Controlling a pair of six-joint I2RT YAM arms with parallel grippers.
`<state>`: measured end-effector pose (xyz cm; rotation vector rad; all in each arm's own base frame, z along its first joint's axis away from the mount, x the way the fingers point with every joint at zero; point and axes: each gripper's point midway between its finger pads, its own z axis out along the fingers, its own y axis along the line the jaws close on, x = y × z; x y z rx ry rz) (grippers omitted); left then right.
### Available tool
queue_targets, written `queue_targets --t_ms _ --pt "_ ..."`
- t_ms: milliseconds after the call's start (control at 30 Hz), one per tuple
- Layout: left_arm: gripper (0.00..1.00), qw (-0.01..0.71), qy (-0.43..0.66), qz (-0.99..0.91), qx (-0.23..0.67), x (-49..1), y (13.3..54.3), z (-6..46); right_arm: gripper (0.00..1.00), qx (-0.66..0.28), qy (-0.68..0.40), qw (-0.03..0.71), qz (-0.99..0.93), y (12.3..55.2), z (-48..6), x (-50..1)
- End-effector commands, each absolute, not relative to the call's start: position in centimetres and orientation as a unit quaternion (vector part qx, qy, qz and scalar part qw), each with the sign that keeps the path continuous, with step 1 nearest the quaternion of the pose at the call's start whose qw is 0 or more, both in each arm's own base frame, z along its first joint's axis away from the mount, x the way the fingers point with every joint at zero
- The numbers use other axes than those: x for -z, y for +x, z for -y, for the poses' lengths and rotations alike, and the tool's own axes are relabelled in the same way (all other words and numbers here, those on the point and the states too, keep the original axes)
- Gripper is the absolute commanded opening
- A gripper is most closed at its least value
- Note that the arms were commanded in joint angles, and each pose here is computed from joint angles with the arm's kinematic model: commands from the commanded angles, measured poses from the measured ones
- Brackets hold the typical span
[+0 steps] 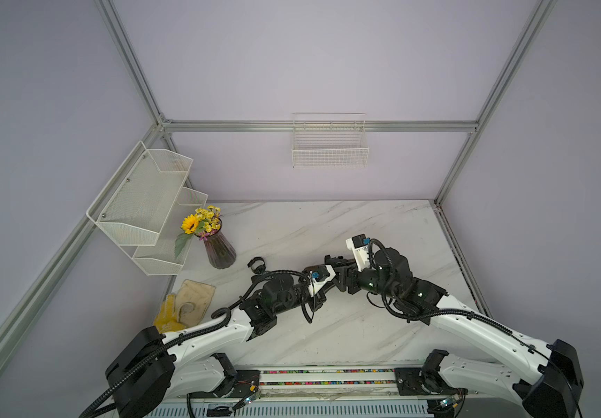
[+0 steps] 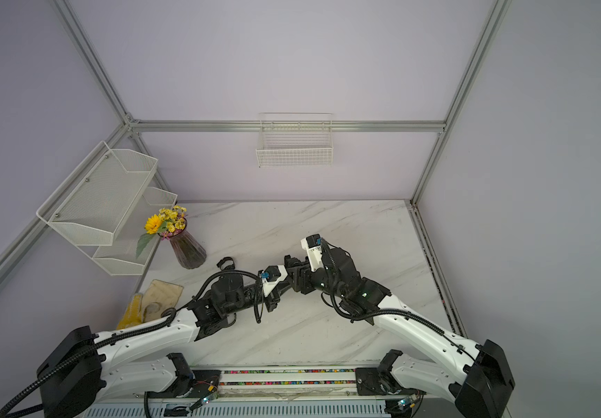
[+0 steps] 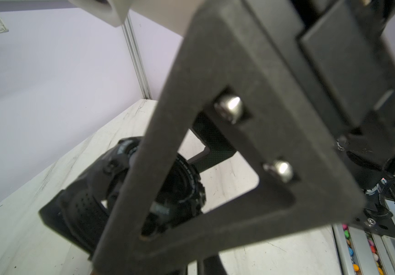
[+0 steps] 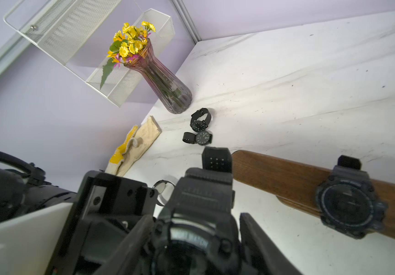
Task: Place watch on stand
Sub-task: Pick up the watch at the center of the board.
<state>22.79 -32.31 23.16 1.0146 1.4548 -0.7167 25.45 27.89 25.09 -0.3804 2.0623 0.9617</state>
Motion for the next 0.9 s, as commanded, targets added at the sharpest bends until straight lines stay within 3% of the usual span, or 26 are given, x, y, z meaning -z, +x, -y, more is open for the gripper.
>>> queue_targets --t_ms 0,167,200,333,500,633,867 --pt "0.0 0.613 0.423 -0.585 0.321 -27.1 23.1 32.9 0.49 -0.383 -0.149 0.427 -0.806 25.8 -28.0 -26.8" --pt "0.01 0.614 0.419 -0.589 0.318 -27.0 23.3 32.8 0.41 -0.368 -0.142 0.431 -0.812 26.2 -27.5 -26.9" --pt "0.06 0.614 0.417 -0.59 0.318 -27.0 23.3 32.8 0.41 -0.364 -0.14 0.431 -0.814 26.2 -27.4 -26.9" --pt "0.44 0.625 0.389 -0.603 0.308 -27.1 23.8 31.8 0.4 -0.335 -0.119 0.431 -0.83 26.7 -26.2 -26.2" --pt "0.76 0.658 0.353 -0.6 0.288 -27.4 23.5 29.1 0.41 -0.305 -0.079 0.409 -0.856 28.9 -21.8 -24.4" --pt "0.82 0.665 0.326 -0.613 0.275 -27.0 23.6 27.1 0.41 -0.263 -0.063 0.394 -0.879 30.3 -18.6 -22.5" --pt "0.84 0.669 0.306 -0.626 0.259 -26.2 23.7 25.1 0.41 -0.207 -0.033 0.378 -0.902 32.5 -15.2 -19.8"
